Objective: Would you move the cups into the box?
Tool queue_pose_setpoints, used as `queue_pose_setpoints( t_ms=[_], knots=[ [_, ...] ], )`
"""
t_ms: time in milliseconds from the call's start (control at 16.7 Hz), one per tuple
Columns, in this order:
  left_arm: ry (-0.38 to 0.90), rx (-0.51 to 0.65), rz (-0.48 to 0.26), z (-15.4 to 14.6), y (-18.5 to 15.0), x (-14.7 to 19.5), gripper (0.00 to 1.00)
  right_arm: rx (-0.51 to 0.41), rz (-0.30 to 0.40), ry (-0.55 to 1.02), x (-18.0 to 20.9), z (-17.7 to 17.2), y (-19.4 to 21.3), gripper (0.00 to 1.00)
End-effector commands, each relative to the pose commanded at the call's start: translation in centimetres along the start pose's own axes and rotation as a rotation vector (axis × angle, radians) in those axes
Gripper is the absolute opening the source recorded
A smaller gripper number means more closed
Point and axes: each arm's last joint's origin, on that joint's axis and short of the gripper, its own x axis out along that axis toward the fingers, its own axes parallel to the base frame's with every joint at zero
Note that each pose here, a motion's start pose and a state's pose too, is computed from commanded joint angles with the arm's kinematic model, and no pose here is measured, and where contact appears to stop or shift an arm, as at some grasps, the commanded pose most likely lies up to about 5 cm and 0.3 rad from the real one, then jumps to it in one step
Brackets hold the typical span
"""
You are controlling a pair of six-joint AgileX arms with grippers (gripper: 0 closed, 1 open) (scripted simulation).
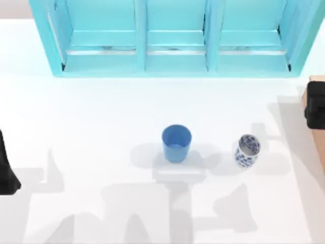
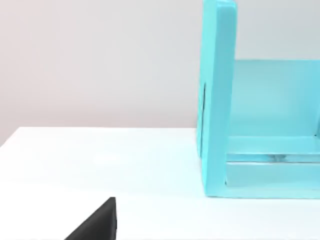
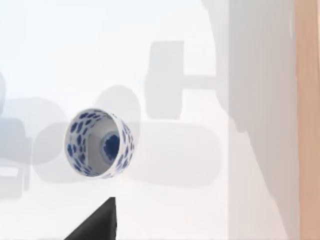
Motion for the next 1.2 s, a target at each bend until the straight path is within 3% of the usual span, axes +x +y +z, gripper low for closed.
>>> queue_pose_setpoints(
  t_ms=[240, 540, 1200],
  knots=[
    [0.000, 0.000, 0.000, 0.0, 0.0, 0.0, 1.00, 0.006, -0.058, 0.286, 4.2, 4.5, 4.0, 1.00],
    [0.000, 0.000, 0.000, 0.0, 0.0, 0.0, 1.00, -0.001, -0.127, 0.493, 8.7, 6.9, 7.9, 1.00],
    [0.000, 0.000, 0.000, 0.0, 0.0, 0.0, 1.00, -0.005, -0.149, 0.545, 10.9, 6.6, 8.6, 1.00]
  ],
)
